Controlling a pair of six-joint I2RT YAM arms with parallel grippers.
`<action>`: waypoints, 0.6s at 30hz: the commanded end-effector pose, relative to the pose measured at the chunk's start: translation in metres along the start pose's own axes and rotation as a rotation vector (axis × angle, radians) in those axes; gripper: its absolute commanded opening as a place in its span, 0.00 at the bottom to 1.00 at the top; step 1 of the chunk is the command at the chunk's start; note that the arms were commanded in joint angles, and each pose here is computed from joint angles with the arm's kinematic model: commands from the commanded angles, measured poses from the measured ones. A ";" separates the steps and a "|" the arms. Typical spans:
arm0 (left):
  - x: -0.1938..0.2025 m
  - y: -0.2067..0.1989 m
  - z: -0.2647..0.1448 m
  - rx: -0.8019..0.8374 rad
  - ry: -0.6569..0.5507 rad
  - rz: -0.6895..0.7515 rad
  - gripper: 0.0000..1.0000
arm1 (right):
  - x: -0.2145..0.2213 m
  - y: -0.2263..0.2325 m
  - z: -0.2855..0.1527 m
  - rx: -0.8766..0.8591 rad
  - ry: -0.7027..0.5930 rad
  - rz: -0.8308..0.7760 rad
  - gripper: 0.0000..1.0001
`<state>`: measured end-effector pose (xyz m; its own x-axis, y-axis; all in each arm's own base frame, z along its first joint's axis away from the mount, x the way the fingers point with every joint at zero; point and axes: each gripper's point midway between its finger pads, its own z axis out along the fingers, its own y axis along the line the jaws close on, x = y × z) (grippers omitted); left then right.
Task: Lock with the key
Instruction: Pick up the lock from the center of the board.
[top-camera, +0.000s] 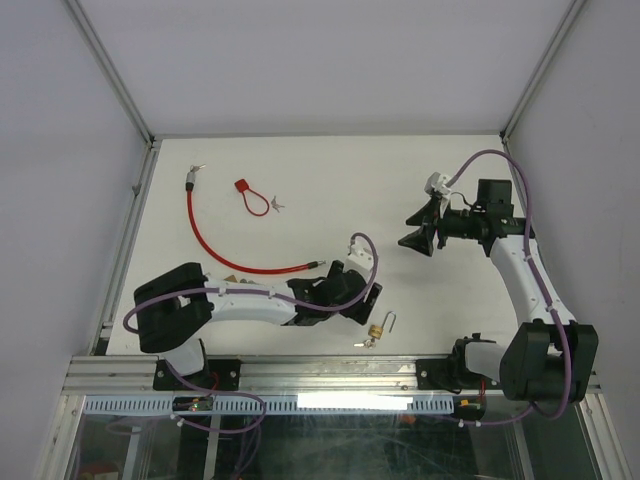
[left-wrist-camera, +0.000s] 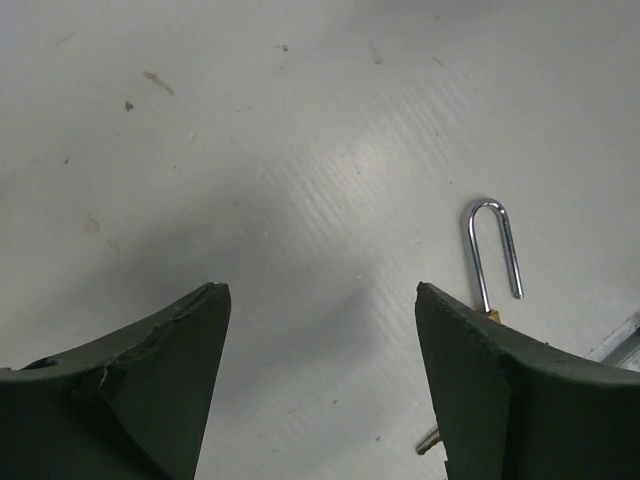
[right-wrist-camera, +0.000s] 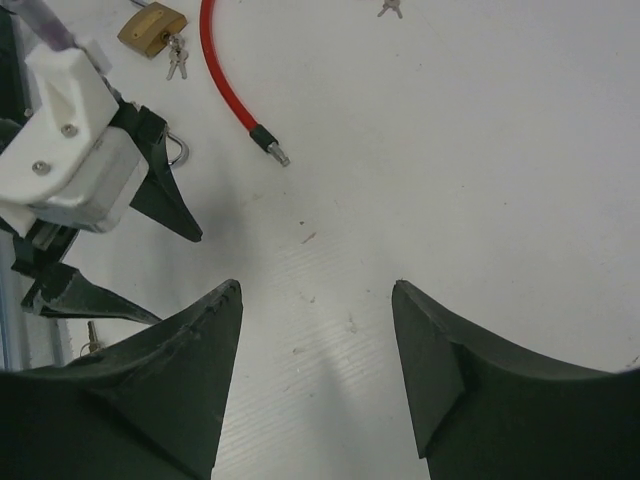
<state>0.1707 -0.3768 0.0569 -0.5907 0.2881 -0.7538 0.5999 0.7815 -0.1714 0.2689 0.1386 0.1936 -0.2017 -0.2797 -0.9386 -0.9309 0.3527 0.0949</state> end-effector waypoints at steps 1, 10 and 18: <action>-0.023 -0.031 0.002 0.018 -0.013 -0.030 0.75 | -0.022 -0.015 -0.007 0.068 -0.011 -0.030 0.64; -0.002 -0.070 -0.010 0.004 0.058 -0.051 0.67 | -0.018 -0.030 -0.008 0.133 0.025 0.021 0.64; 0.014 -0.079 -0.008 -0.100 0.102 -0.015 0.64 | -0.017 -0.028 -0.007 0.123 0.021 0.025 0.64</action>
<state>0.1082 -0.4289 0.0609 -0.6445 0.3495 -0.6801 0.5869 0.7962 -0.1470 0.2839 0.1278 0.1874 -0.2970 -0.2963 -0.9077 -0.8768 0.4610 0.1364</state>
